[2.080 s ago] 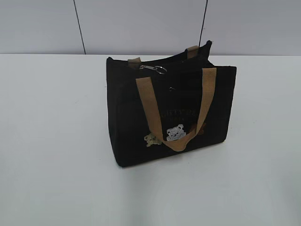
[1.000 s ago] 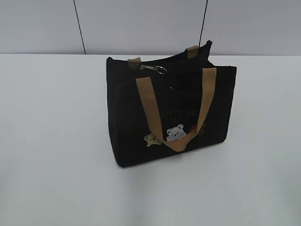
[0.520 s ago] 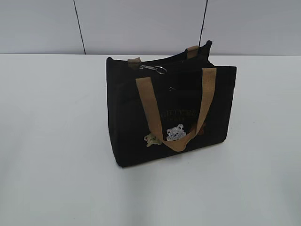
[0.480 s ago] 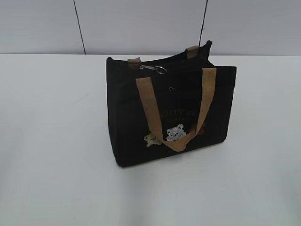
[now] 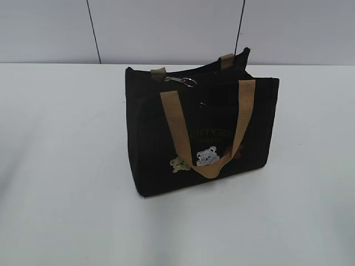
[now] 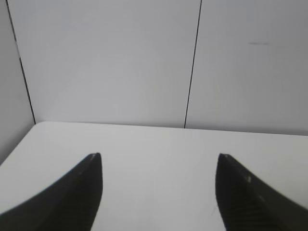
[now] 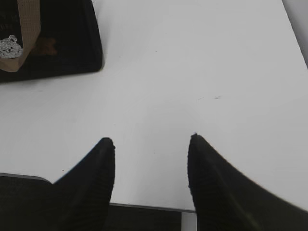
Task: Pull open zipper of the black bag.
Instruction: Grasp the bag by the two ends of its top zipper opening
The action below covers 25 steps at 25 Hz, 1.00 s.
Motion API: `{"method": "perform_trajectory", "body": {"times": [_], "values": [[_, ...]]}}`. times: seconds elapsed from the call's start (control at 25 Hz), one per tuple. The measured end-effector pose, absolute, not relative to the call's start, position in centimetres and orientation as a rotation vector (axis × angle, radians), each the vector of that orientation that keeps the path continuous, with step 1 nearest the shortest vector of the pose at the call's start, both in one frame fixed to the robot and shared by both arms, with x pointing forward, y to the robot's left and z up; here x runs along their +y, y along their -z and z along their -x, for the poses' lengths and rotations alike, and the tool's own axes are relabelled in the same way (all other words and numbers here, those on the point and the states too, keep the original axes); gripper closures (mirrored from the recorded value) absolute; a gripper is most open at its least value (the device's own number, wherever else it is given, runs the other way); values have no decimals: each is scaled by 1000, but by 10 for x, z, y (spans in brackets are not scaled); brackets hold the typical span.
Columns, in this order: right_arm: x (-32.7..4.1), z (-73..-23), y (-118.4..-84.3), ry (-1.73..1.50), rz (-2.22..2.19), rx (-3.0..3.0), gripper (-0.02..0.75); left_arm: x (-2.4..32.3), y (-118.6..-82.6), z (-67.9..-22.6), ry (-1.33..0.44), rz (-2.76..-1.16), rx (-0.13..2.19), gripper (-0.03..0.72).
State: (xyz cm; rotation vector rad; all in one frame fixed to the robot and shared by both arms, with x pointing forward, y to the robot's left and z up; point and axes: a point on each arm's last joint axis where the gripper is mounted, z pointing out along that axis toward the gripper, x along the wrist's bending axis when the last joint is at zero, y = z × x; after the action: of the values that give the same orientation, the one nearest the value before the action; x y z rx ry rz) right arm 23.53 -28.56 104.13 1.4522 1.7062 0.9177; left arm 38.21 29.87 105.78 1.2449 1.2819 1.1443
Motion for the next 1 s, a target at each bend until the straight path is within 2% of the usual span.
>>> {"method": "perform_trajectory", "body": {"times": [0.16,0.24,0.44,0.6,0.84,1.0], "values": [[-286,-235,-1041,-918,-1452,1706,361,300,-1042,-403,-1095,-1215,1361,140],[-286,-235,-1041,-918,-1452,1706,361,296,-1031,-417,-1067,-1270,1364,148],[-286,-235,-1041,-918,-1452,1706,361,274,-1011,-444,-923,-1383,1176,218],[-286,-235,-1041,-918,-1452,1706,361,254,-981,-464,-757,-1508,1014,255],[-286,-235,-1041,-918,-1452,1706,361,227,-963,-502,-508,-1671,618,262],[-286,-235,-1041,-918,-1452,1706,361,219,-964,-534,-337,-1688,582,262]]}}
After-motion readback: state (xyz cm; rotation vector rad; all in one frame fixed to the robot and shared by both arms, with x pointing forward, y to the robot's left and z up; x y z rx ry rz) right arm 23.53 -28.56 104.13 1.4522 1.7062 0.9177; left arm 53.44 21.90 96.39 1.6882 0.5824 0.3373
